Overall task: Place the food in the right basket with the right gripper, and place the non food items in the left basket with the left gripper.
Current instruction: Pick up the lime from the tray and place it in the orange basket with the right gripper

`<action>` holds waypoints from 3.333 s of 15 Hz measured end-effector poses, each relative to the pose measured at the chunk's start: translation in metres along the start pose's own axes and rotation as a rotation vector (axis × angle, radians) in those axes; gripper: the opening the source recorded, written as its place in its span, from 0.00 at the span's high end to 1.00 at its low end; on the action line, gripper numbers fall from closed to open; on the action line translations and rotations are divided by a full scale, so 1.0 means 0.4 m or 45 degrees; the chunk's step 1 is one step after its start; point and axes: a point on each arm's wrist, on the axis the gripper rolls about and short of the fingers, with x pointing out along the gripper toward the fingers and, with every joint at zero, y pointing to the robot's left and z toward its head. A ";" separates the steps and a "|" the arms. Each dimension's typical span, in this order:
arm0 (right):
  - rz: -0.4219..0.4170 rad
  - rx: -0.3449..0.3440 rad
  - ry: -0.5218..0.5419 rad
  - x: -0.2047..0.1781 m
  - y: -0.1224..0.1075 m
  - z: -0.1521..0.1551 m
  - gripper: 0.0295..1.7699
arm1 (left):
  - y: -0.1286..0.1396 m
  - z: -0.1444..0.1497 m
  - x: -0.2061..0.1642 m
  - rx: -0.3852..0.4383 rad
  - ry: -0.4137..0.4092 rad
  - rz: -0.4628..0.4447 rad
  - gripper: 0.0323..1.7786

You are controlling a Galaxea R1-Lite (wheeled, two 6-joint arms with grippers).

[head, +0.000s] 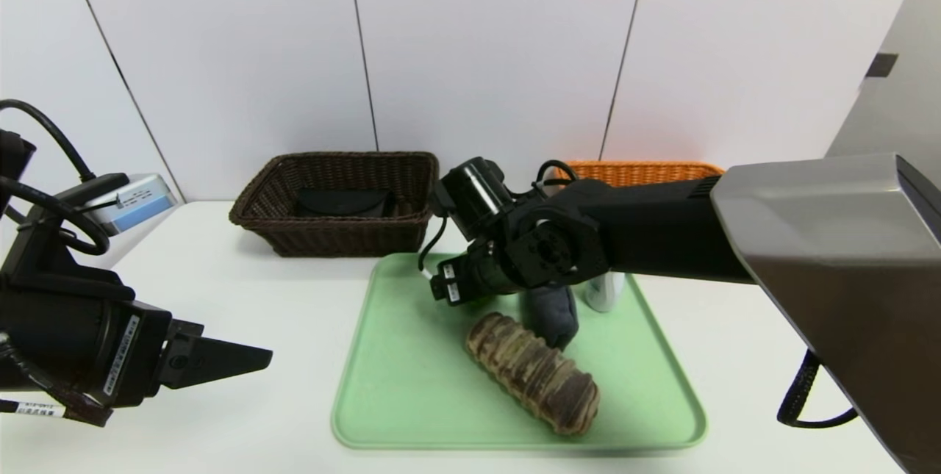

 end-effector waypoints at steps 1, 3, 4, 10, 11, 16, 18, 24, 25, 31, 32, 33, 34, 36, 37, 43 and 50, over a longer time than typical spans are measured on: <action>0.002 -0.001 0.003 0.004 0.001 -0.001 0.09 | 0.000 -0.001 0.000 -0.001 0.001 0.000 0.05; 0.006 0.001 -0.002 0.006 0.005 0.000 0.29 | 0.000 -0.002 0.000 -0.001 0.002 0.001 0.05; 0.008 0.000 -0.001 0.008 0.007 0.000 0.36 | 0.000 -0.003 -0.001 -0.001 0.002 0.000 0.05; 0.025 0.037 -0.025 -0.011 0.012 0.010 0.43 | -0.002 -0.005 -0.007 0.002 -0.010 0.000 0.05; 0.032 0.051 -0.046 -0.028 0.011 0.020 0.43 | -0.002 -0.005 -0.009 0.002 -0.012 0.000 0.05; 0.075 0.109 -0.228 -0.184 -0.021 0.091 0.43 | -0.004 -0.006 -0.015 0.007 -0.024 -0.001 0.05; 0.080 0.144 -0.331 -0.266 -0.057 0.127 0.43 | -0.005 -0.006 -0.016 0.008 -0.027 -0.002 0.05; -0.054 0.275 -0.541 -0.401 -0.247 0.200 0.43 | -0.005 -0.004 -0.017 0.009 -0.032 -0.001 0.05; -0.095 0.305 -0.555 -0.408 -0.289 0.205 0.44 | -0.005 -0.004 -0.017 0.010 -0.035 -0.002 0.05; -0.347 0.415 -0.451 -0.355 -0.494 0.172 0.44 | -0.004 -0.003 -0.014 0.007 -0.042 -0.002 0.05; -0.371 0.425 -0.412 -0.331 -0.513 0.161 0.44 | -0.003 -0.004 -0.012 0.006 -0.040 -0.002 0.05; -0.394 0.434 -0.373 -0.305 -0.531 0.152 0.44 | -0.003 -0.004 -0.011 0.007 -0.043 -0.002 0.05; -0.411 0.440 -0.335 -0.278 -0.545 0.143 0.44 | -0.003 -0.004 -0.010 0.006 -0.042 -0.002 0.05; -0.442 0.452 -0.262 -0.220 -0.573 0.125 0.44 | -0.003 -0.004 -0.010 0.007 -0.044 -0.002 0.05; -0.456 0.458 -0.227 -0.190 -0.586 0.116 0.44 | -0.003 -0.004 -0.010 0.007 -0.044 -0.002 0.05; -0.494 0.475 -0.097 -0.048 -0.631 0.081 0.41 | -0.002 -0.003 -0.007 0.006 -0.039 -0.002 0.05; -0.478 0.484 -0.118 -0.034 -0.641 0.096 0.19 | -0.001 -0.005 -0.006 0.006 -0.035 -0.001 0.05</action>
